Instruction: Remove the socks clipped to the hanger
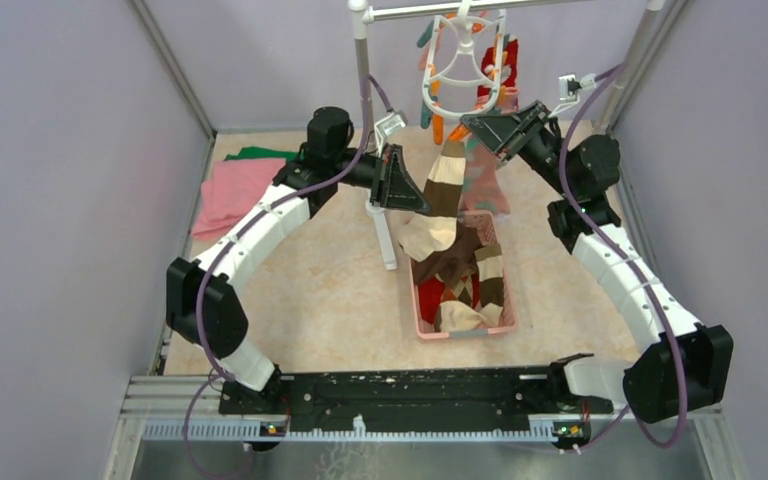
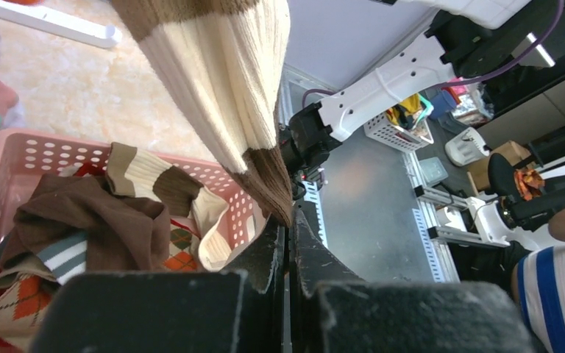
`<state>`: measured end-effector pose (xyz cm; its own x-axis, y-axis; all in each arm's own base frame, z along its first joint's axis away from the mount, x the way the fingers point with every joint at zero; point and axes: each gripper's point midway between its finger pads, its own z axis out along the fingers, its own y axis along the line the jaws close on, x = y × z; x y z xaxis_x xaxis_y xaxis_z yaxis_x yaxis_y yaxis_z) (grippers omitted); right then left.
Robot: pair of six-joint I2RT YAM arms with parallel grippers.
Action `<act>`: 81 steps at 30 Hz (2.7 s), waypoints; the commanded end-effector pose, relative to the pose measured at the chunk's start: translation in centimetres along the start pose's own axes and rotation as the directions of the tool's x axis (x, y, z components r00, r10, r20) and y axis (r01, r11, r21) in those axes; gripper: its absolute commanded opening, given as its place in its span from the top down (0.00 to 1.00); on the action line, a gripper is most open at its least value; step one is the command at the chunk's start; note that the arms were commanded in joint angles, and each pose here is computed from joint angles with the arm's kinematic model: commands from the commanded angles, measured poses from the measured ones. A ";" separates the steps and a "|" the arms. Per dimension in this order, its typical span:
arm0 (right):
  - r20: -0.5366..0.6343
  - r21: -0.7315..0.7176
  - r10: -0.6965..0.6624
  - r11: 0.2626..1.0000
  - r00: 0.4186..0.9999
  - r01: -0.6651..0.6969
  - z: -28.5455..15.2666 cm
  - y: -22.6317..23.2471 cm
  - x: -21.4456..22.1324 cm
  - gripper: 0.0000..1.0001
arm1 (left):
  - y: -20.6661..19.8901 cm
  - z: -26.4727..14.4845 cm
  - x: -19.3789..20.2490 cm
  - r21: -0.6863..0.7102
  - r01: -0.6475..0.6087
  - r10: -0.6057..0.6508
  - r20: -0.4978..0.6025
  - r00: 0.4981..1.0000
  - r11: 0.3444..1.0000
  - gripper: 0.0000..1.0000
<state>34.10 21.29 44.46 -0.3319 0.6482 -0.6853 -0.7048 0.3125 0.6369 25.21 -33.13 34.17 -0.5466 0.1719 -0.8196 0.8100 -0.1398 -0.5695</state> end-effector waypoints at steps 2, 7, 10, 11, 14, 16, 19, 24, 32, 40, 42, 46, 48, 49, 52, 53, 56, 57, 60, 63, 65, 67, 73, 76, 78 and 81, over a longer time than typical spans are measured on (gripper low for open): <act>0.009 0.081 -0.168 0.983 0.986 0.167 0.5 0.8 -1.8 1.00 | 1.8 0.3 1.3 -0.036 -0.026 0.025 -0.027 0.999 0.999 1.00; -0.024 0.140 -0.211 0.967 0.977 0.212 0.4 0.2 -2.1 1.00 | 2.7 0.1 1.9 -0.084 -0.048 0.045 -0.038 0.998 0.995 1.00; -0.033 0.163 -0.218 0.962 0.975 0.220 0.2 -0.1 -2.2 1.00 | 3.6 0.4 2.7 -0.145 -0.108 0.099 -0.063 0.993 0.984 1.00; -0.036 0.165 -0.215 0.962 0.976 0.218 0.2 -0.2 -2.1 1.00 | 3.7 0.7 3.1 -0.152 -0.123 0.112 -0.077 0.991 0.981 1.00; -0.056 0.158 -0.189 0.968 0.980 0.196 0.4 -0.6 -1.4 1.00 | 3.6 2.3 4.2 -0.134 -0.137 0.122 -0.115 0.986 0.981 1.00; -0.068 0.159 -0.169 0.971 0.983 0.178 0.5 -0.9 -1.0 1.00 | 3.7 3.5 4.4 -0.117 -0.152 0.135 -0.138 0.981 0.981 1.00; -0.075 0.175 -0.164 0.969 0.984 0.175 0.3 -1.1 -0.9 0.98 | 3.9 5.3 4.1 -0.090 -0.176 0.161 -0.158 0.974 0.980 1.00; -0.086 0.199 -0.179 0.961 0.980 0.193 -0.2 -1.4 -0.8 0.87 | 4.2 7.4 4.4 -0.047 -0.187 0.177 -0.169 0.970 0.981 1.00; -0.111 0.218 -0.159 0.959 0.981 0.181 -0.7 -2.0 0.1 0.51 | 5.4 7.0 9.6 -0.094 -0.127 0.100 -0.252 0.963 0.987 0.02; -0.124 0.308 -0.184 0.927 0.975 0.214 -4.5 -3.9 1.3 0.25 | 3.5 3.2 7.2 -0.121 -0.148 0.122 -0.197 0.973 0.982 0.01; -0.134 0.335 -0.193 0.914 0.972 0.228 -6.1 -4.9 1.9 0.22 | 3.3 2.7 6.6 -0.125 -0.149 0.125 -0.181 0.976 0.981 0.01; -0.161 0.393 -0.263 0.867 0.951 0.306 -8.0 -7.5 2.1 0.17 | 3.0 2.3 5.7 -0.121 -0.145 0.125 -0.161 0.979 0.982 0.01; -0.169 0.414 -0.345 0.826 0.923 0.384 -8.2 -8.9 1.6 0.15 | 2.8 2.3 5.3 -0.116 -0.148 0.129 -0.155 0.979 0.982 0.01; -0.164 0.414 -0.374 0.814 0.913 0.408 -8.0 -9.5 1.5 0.13 | 2.7 2.2 5.1 -0.114 -0.151 0.133 -0.152 0.979 0.982 0.01; -0.147 0.339 -0.443 0.817 0.884 0.466 -6.2 -10.4 1.5 0.02 | 2.5 2.0 4.5 -0.117 -0.159 0.142 -0.143 0.979 0.980 0.01; -0.144 0.332 -0.458 0.813 0.877 0.479 -5.6 -11.1 1.4 0.01 | 2.4 2.0 4.3 -0.116 -0.159 0.142 -0.139 0.980 0.980 0.01; -0.147 0.456 -0.536 0.709 0.831 0.538 -5.1 -15.2 -0.5 0.05 | 2.0 1.7 3.7 -0.111 -0.146 0.132 -0.123 0.984 0.983 0.01; -0.140 0.517 -0.557 0.664 0.819 0.540 -5.4 -16.7 -1.4 0.07 | 1.8 1.6 3.6 -0.110 -0.145 0.132 -0.117 0.984 0.983 0.01; -0.117 0.555 -0.608 0.616 0.785 0.559 -4.8 -18.8 -2.6 0.24 | 1.5 1.4 3.3 -0.106 -0.148 0.136 -0.109 0.985 0.983 0.01; -0.098 0.553 -0.624 0.613 0.775 0.564 -4.1 -20.0 -2.5 0.58 | 1.3 1.1 3.1 -0.102 -0.153 0.143 -0.104 0.984 0.983 0.01; -0.062 0.562 -0.636 0.615 0.769 0.554 -4.3 -19.8 -2.9 0.83 | 1.1 0.9 3.0 -0.102 -0.156 0.146 -0.100 0.984 0.982 0.01; -0.040 0.558 -0.638 0.624 0.769 0.547 -4.8 -19.0 -2.9 0.93 | 1.1 0.7 3.0 -0.106 -0.156 0.146 -0.097 0.985 0.982 0.01; 0.013 0.565 -0.640 0.639 0.768 0.523 -7.7 -16.0 -2.7 1.00 | 1.4 0.6 2.9 -0.112 -0.120 0.111 -0.083 0.990 0.986 0.01; 0.027 0.535 -0.611 0.677 0.791 0.505 -8.7 -14.3 -1.8 1.00 | 1.2 0.6 2.4 -0.100 -0.110 0.103 -0.069 0.992 0.989 0.01; 0.040 0.506 -0.588 0.709 0.808 0.491 -9.1 -13.0 -1.3 1.00 | 1.0 0.7 2.1 -0.094 -0.106 0.100 -0.061 0.993 0.990 0.01; 0.048 0.452 -0.547 0.758 0.836 0.470 -9.4 -10.7 -0.6 1.00 | 0.9 0.7 1.8 -0.096 -0.109 0.104 -0.055 0.993 0.989 0.01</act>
<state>38.64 9.91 31.57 0.1170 0.3323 -0.9359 -0.3068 0.9083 0.2842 25.20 -33.64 29.00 -0.5079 0.2612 -0.8209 0.8491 -0.0087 -0.5281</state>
